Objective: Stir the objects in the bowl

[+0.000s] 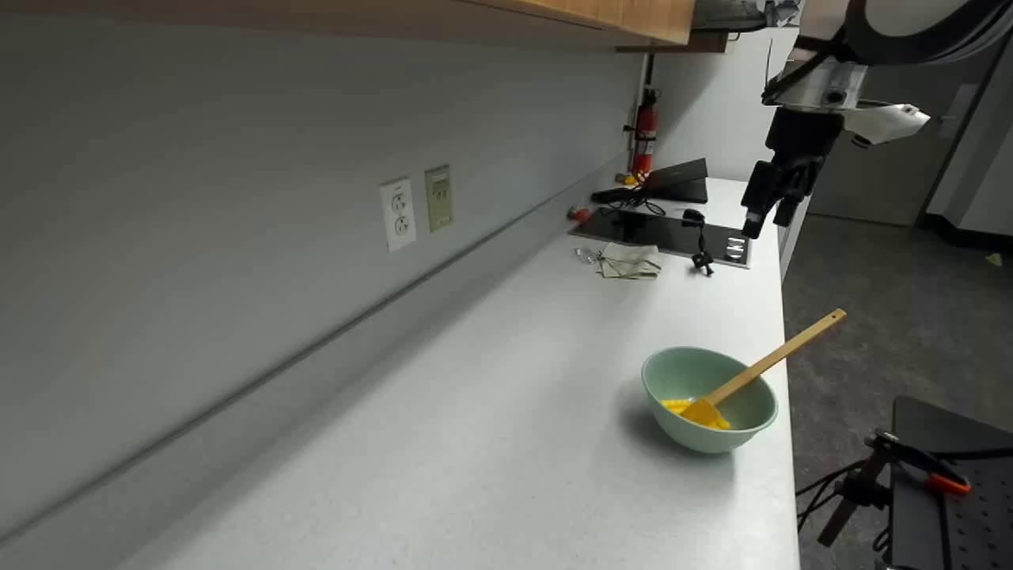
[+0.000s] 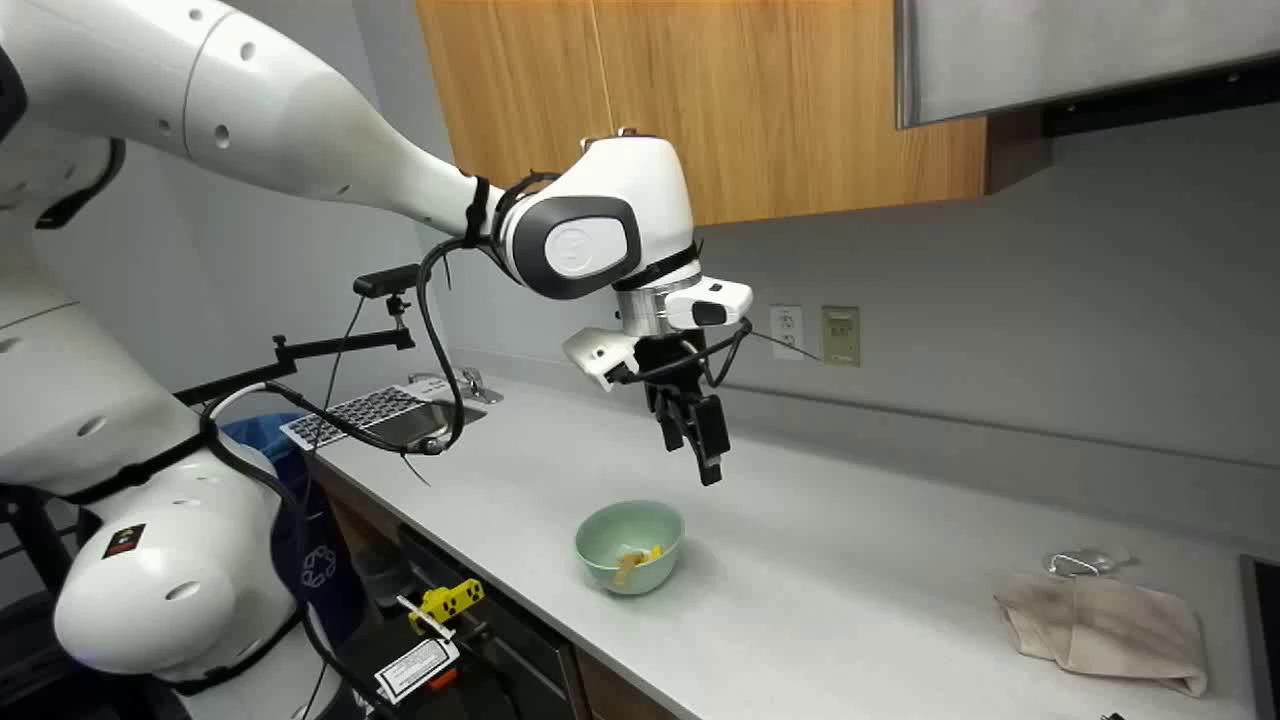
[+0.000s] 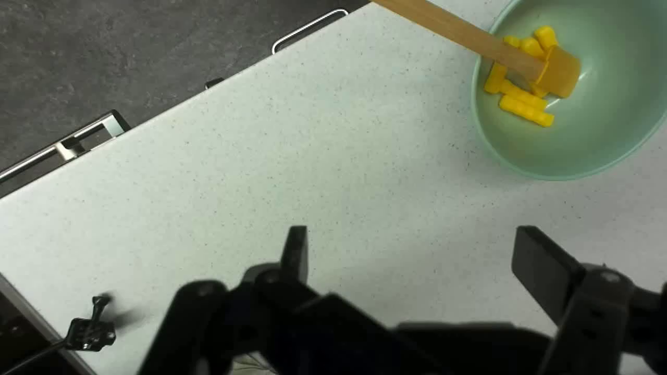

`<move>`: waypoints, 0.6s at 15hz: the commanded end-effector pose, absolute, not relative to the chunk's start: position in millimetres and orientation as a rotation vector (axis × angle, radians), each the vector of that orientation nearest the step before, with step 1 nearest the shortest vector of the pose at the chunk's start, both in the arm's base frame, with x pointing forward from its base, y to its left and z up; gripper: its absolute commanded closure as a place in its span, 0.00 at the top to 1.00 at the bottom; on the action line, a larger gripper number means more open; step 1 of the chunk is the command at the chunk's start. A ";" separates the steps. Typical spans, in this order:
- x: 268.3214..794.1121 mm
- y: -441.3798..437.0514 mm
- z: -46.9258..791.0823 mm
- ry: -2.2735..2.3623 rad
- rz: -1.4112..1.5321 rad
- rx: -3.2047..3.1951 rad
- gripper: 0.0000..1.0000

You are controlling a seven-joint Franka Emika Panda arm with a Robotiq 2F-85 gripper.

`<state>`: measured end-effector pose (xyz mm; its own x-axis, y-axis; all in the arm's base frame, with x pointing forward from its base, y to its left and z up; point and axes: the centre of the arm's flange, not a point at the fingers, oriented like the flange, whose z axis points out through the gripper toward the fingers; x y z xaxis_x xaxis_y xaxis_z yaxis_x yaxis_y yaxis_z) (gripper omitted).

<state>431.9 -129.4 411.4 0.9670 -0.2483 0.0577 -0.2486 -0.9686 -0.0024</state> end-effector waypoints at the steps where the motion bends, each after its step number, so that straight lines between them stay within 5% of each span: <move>1: 432.0 -129.4 411.3 -0.393 0.090 3.111 1.00; 9: 432.0 -129.4 411.3 -0.393 0.090 3.111 1.00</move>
